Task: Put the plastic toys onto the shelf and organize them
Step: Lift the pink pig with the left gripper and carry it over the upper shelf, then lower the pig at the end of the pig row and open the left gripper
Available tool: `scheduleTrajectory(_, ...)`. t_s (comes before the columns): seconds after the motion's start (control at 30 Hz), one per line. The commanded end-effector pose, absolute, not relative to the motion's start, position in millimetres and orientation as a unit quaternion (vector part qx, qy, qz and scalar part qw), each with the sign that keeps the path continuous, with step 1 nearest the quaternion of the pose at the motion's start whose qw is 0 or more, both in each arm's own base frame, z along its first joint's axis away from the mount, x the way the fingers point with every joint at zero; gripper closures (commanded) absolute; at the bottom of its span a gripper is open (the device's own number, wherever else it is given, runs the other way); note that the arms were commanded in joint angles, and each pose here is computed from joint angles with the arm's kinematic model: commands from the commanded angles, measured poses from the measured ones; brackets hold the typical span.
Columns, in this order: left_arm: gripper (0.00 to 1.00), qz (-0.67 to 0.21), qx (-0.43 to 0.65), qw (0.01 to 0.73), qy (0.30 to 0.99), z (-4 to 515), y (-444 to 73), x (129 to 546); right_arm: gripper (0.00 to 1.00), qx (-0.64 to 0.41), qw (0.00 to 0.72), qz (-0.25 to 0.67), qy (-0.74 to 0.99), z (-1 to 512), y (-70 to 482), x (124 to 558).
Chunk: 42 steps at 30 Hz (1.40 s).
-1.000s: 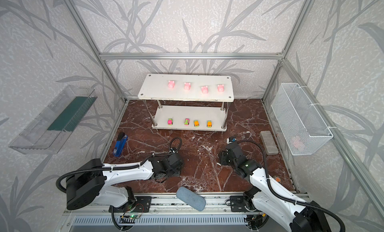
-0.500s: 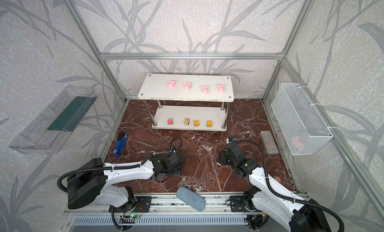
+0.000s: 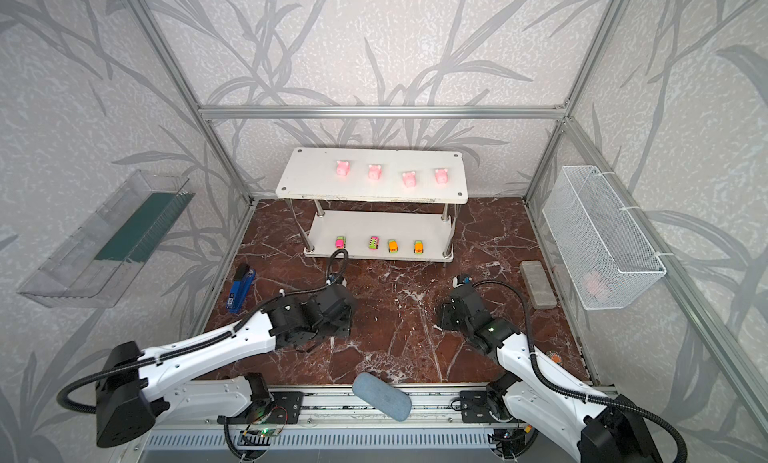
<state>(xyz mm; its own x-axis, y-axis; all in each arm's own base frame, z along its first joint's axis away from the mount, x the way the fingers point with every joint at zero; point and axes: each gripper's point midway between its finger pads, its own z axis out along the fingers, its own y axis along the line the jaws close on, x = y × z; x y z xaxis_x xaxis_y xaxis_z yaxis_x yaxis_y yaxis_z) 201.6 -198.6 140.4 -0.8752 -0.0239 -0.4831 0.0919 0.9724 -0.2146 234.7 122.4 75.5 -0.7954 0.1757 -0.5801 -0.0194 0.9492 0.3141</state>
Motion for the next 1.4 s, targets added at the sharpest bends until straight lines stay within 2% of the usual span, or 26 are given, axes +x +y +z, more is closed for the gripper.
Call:
scheduleTrajectory(0.0, 0.76, -0.105, 0.021, 0.266, 0.958, 182, -167, 202, 0.39, 0.041, 0.317, 0.159, 0.934, 73, 124, 234)
scheduleTrajectory(0.27, 0.76, -0.097, 0.019, 0.352, 0.931, 287, -130, 230, 0.39, 0.041, 0.318, 0.166, 0.933, 73, 127, 236)
scheduleTrajectory(0.67, 0.76, -0.117, 0.039, 0.439, 0.890, 393, -137, 299, 0.39, 0.037, 0.313, 0.170, 0.934, 71, 130, 237)
scheduleTrajectory(1.03, 0.76, -0.114, 0.024, 0.469, 0.875, 434, -135, 380, 0.39, 0.038, 0.309, 0.166, 0.936, 66, 129, 237)
scheduleTrajectory(1.37, 0.75, -0.092, 0.006, 0.453, 0.887, 417, -123, 442, 0.39, 0.040, 0.305, 0.165, 0.937, 63, 130, 238)
